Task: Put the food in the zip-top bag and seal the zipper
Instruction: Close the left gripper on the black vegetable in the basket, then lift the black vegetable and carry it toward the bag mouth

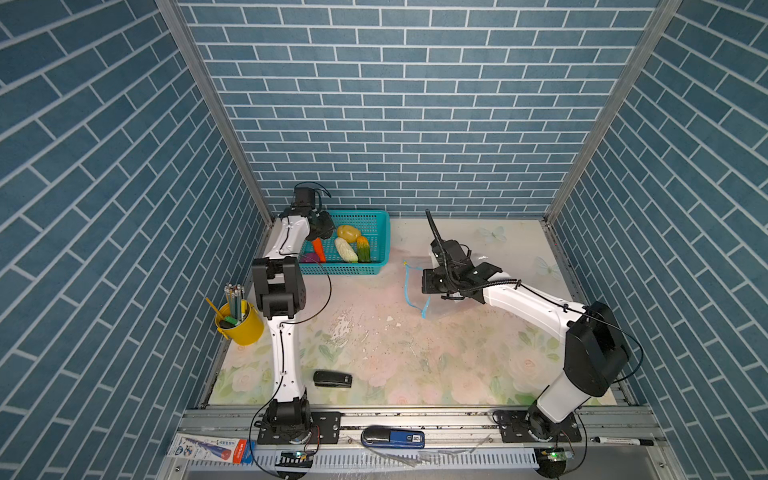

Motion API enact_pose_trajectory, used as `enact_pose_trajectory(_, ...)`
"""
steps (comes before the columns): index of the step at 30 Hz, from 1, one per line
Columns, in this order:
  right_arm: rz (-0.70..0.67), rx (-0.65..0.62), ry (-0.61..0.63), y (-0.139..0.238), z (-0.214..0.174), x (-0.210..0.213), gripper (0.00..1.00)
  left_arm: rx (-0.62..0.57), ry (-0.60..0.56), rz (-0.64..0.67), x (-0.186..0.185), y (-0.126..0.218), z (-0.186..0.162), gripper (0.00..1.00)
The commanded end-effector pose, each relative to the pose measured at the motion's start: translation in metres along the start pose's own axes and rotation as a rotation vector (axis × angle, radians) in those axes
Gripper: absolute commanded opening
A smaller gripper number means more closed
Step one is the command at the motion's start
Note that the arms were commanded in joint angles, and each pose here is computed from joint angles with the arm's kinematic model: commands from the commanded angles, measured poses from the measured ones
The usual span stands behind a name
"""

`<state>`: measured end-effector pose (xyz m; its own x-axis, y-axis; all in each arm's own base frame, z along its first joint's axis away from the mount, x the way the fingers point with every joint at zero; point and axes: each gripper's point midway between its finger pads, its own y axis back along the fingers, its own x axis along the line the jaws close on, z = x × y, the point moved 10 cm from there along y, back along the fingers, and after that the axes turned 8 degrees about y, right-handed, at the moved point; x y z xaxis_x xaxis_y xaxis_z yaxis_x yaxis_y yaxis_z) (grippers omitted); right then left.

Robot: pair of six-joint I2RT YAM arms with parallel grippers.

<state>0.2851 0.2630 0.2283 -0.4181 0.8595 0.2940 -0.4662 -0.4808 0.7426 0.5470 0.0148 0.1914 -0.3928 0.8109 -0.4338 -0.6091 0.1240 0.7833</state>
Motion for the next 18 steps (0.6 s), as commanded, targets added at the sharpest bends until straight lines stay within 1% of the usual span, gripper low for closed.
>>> enact_pose_trajectory(1,0.033,-0.062,-0.001,0.013,0.014,0.005,0.0,-0.019,0.004,-0.039,-0.005,0.015,-0.001,0.44)
enact_pose_trajectory(8,0.05,-0.076,-0.001,0.012,0.013,0.005,0.0,-0.02,0.012,-0.059,-0.01,0.045,-0.026,0.44)
enact_pose_trajectory(18,0.062,-0.089,-0.001,0.012,0.013,0.006,0.0,0.012,-0.029,-0.079,-0.019,0.089,-0.082,0.44)
